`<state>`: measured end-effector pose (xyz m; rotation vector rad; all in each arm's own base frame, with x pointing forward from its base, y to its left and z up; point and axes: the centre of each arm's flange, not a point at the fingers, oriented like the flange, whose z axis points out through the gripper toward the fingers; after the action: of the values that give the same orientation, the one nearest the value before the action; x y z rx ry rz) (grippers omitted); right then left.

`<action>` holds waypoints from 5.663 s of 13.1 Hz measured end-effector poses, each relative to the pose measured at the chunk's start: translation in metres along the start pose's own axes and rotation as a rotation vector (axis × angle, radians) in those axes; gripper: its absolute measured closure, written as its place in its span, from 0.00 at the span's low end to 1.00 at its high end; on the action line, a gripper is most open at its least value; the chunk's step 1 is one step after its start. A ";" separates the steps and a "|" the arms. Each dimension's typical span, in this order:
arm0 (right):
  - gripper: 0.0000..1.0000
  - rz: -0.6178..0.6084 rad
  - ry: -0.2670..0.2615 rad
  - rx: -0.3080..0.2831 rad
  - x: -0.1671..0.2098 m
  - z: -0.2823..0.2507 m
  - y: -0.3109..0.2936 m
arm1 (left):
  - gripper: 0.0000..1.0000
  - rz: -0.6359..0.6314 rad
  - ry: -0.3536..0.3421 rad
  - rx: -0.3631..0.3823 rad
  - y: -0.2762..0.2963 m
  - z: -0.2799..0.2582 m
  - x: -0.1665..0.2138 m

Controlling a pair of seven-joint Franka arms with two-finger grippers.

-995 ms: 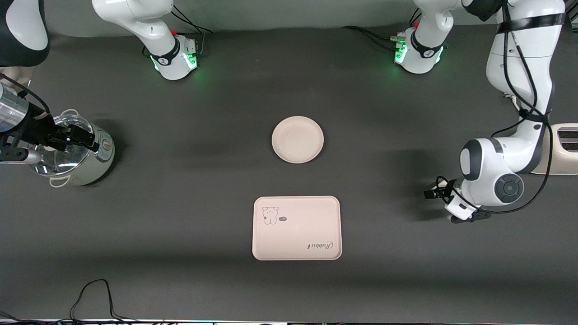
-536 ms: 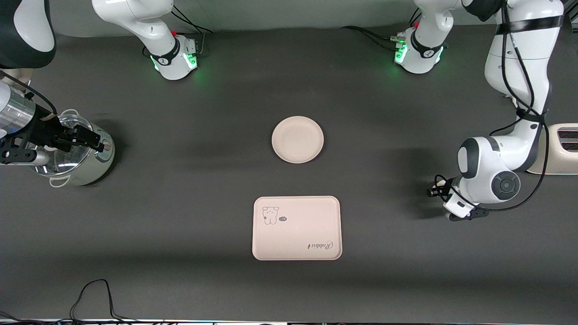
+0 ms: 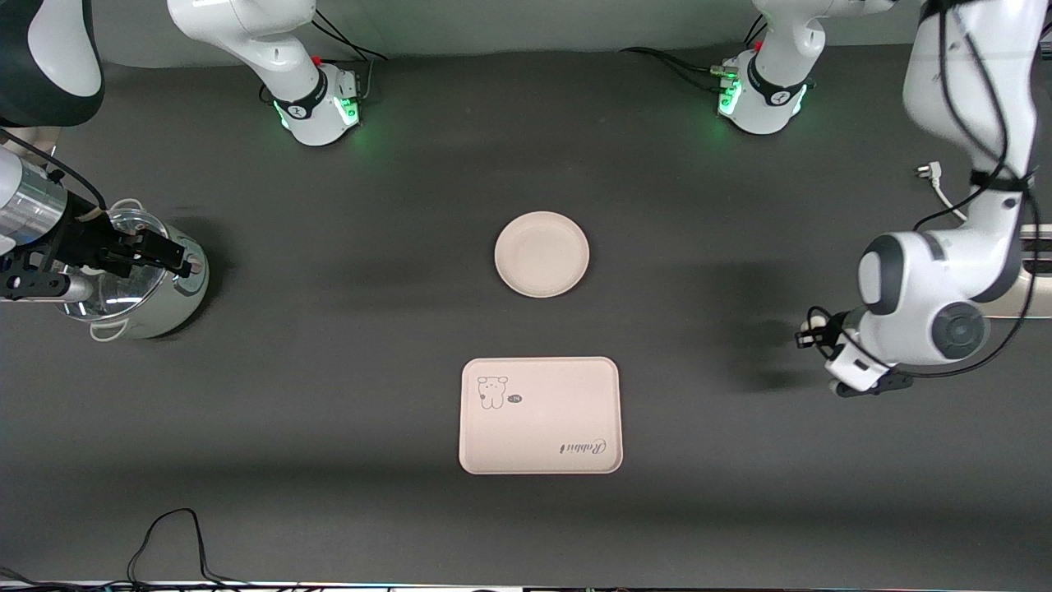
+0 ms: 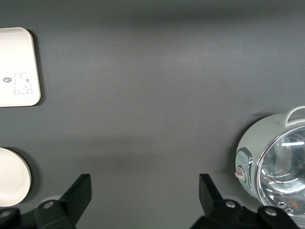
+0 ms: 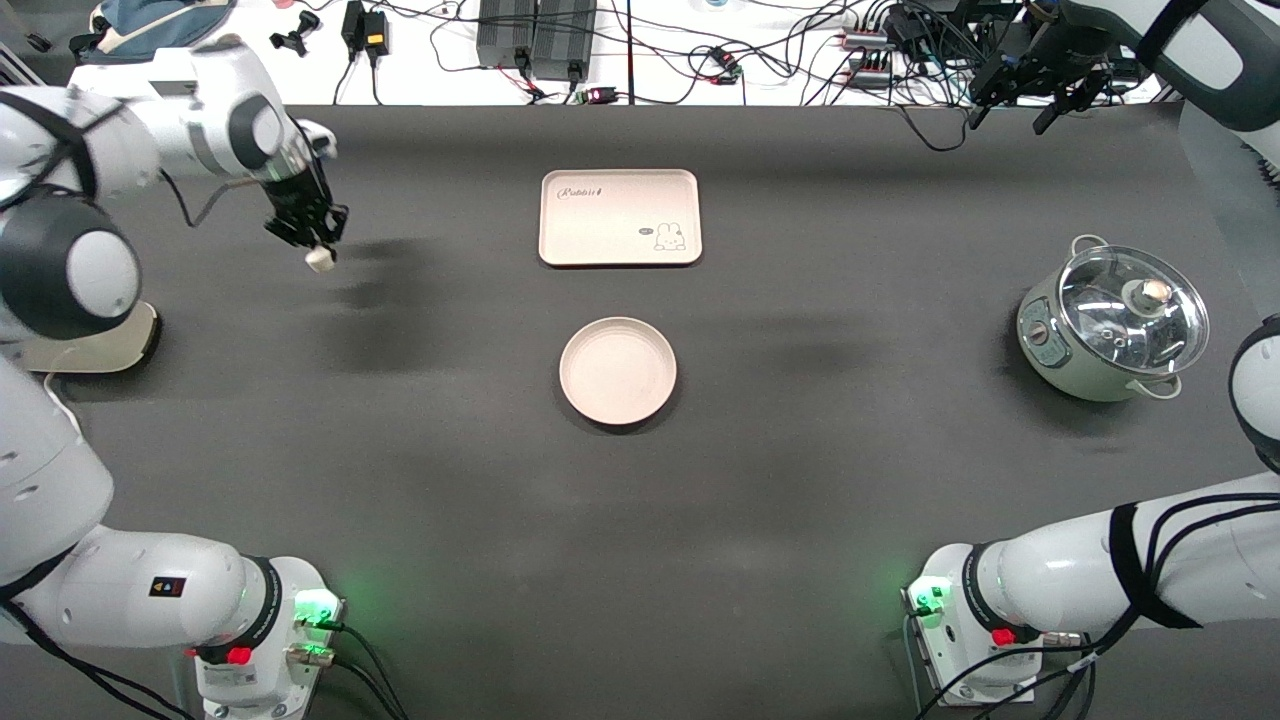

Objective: Place bun in plate and plate on tray
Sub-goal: 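Close the left gripper on the bun and lift it, then carry the bun with the left gripper over the cream plate, then release the bun onto the plate while the right gripper approaches, then grasp the plate rim with the right gripper and lift it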

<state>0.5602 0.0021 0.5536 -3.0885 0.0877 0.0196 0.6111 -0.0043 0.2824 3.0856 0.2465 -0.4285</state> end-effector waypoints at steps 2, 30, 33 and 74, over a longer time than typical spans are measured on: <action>0.00 -0.013 -0.009 -0.002 0.001 0.005 -0.008 | 0.83 0.002 -0.038 -0.004 -0.004 -0.063 -0.027; 0.00 -0.212 -0.076 0.073 0.010 0.102 -0.163 | 0.81 -0.220 0.077 -0.073 0.442 0.024 -0.237; 0.00 -0.207 -0.097 0.102 0.014 0.128 -0.178 | 0.81 -0.226 0.074 -0.063 0.452 0.076 -0.227; 0.02 -0.141 -0.222 0.131 -0.122 0.393 -0.383 | 0.00 -0.016 0.233 0.064 -0.006 -0.262 -0.130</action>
<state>0.4556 0.4117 0.1830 -2.9303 -0.1322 0.3356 0.5568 -0.0083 0.5700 3.1965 0.2653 -0.0769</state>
